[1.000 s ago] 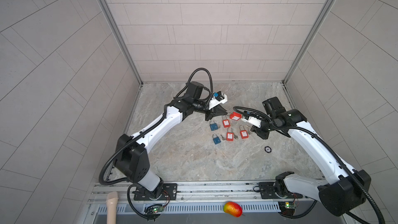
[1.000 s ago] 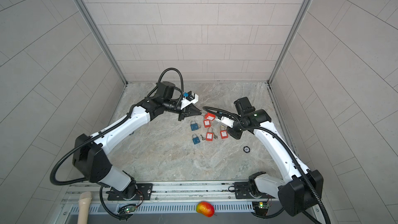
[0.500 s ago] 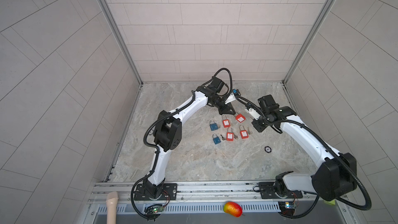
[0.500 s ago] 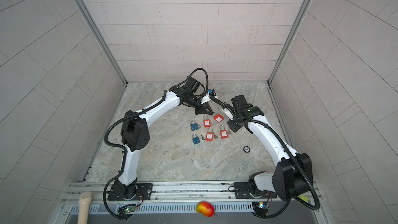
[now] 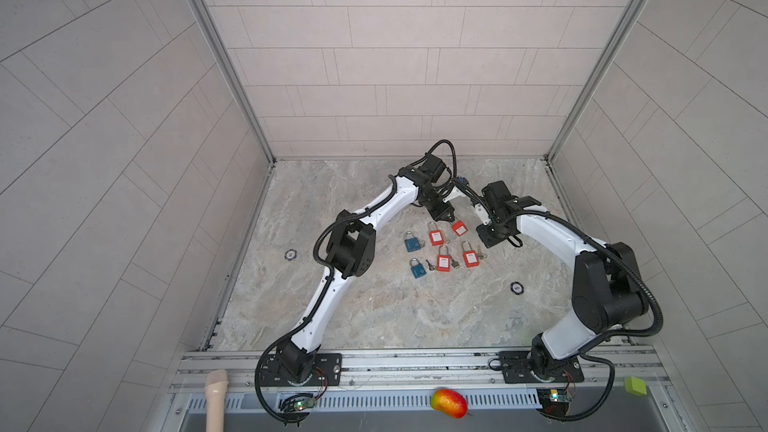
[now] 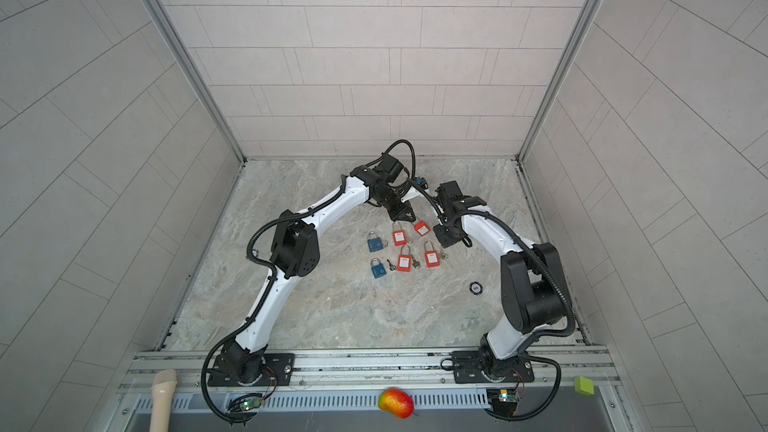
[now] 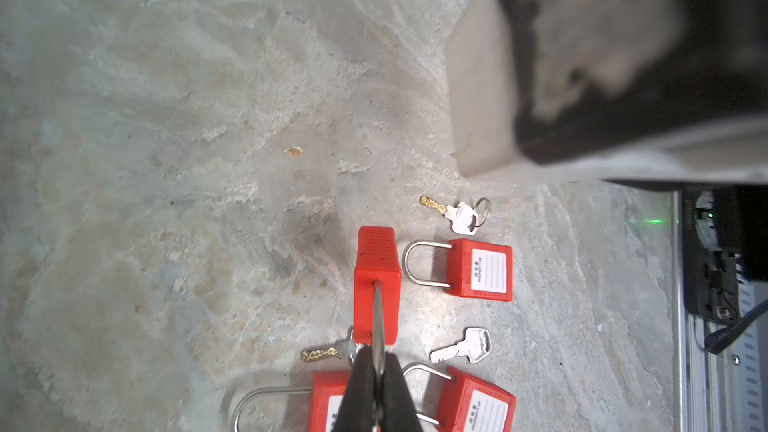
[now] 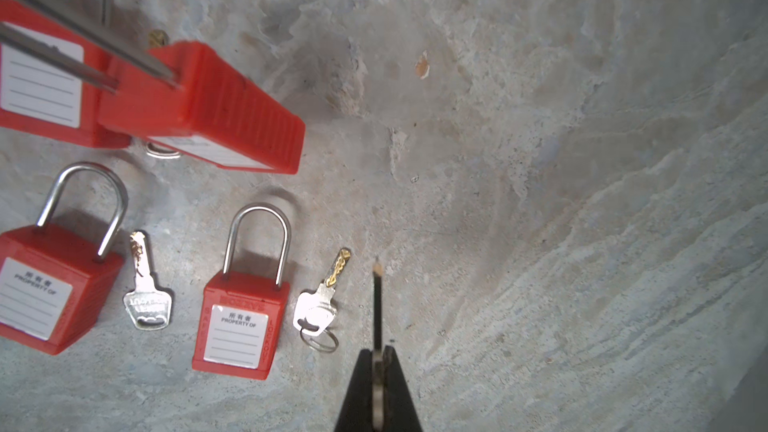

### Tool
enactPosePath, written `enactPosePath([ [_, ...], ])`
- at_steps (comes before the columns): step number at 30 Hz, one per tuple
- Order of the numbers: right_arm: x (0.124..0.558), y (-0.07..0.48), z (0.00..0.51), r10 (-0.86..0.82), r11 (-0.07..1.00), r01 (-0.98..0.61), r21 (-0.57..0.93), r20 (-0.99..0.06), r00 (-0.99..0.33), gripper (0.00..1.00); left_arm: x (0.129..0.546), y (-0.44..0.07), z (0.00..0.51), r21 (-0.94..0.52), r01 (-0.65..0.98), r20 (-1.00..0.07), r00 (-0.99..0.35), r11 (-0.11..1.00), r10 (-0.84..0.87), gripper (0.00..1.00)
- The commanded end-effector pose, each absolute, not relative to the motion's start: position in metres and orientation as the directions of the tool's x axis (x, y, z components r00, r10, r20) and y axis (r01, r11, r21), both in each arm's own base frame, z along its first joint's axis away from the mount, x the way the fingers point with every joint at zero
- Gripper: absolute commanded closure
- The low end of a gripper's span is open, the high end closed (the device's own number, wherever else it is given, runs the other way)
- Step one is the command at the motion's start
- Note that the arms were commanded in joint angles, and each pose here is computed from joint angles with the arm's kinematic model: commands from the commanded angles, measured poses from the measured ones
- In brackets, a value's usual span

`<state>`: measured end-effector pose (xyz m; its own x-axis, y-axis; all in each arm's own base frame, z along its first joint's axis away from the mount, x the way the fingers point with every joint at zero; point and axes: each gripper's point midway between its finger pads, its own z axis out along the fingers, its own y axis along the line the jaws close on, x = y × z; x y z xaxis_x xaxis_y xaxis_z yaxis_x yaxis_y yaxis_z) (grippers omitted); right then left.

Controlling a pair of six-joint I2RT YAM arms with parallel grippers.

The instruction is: Lock with the key

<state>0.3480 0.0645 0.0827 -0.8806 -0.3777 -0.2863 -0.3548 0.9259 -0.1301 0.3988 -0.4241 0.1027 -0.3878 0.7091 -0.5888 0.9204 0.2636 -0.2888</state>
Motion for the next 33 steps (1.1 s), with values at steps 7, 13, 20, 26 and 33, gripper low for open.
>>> enactPosePath([
  [7, 0.367, 0.075, 0.069, -0.325, 0.945, -0.318, -0.073, -0.322, -0.890, 1.00, 0.399, -0.436, 0.096, -0.286, 0.920, -0.581, -0.390, 0.269, 0.714, 1.00],
  [13, 0.376, 0.078, 0.057, -0.305, 0.950, -0.309, -0.042, -0.332, -0.893, 1.00, 0.398, -0.436, 0.089, -0.284, 0.918, -0.565, -0.394, 0.277, 0.725, 1.00],
  [20, 0.382, 0.089, 0.047, -0.300, 0.945, -0.326, 0.012, -0.360, -0.883, 1.00, 0.387, -0.435, 0.095, -0.325, 0.911, -0.559, -0.401, 0.253, 0.726, 1.00],
  [26, 0.386, 0.091, 0.042, -0.316, 0.940, -0.341, 0.007, -0.356, -0.879, 0.92, 0.384, -0.435, 0.094, -0.349, 0.903, -0.549, -0.414, 0.251, 0.726, 1.00],
  [33, 0.385, 0.089, 0.057, -0.320, 0.937, -0.348, -0.015, -0.431, -0.843, 0.72, 0.387, -0.437, 0.097, -0.339, 0.905, -0.557, -0.412, 0.256, 0.721, 1.00],
])
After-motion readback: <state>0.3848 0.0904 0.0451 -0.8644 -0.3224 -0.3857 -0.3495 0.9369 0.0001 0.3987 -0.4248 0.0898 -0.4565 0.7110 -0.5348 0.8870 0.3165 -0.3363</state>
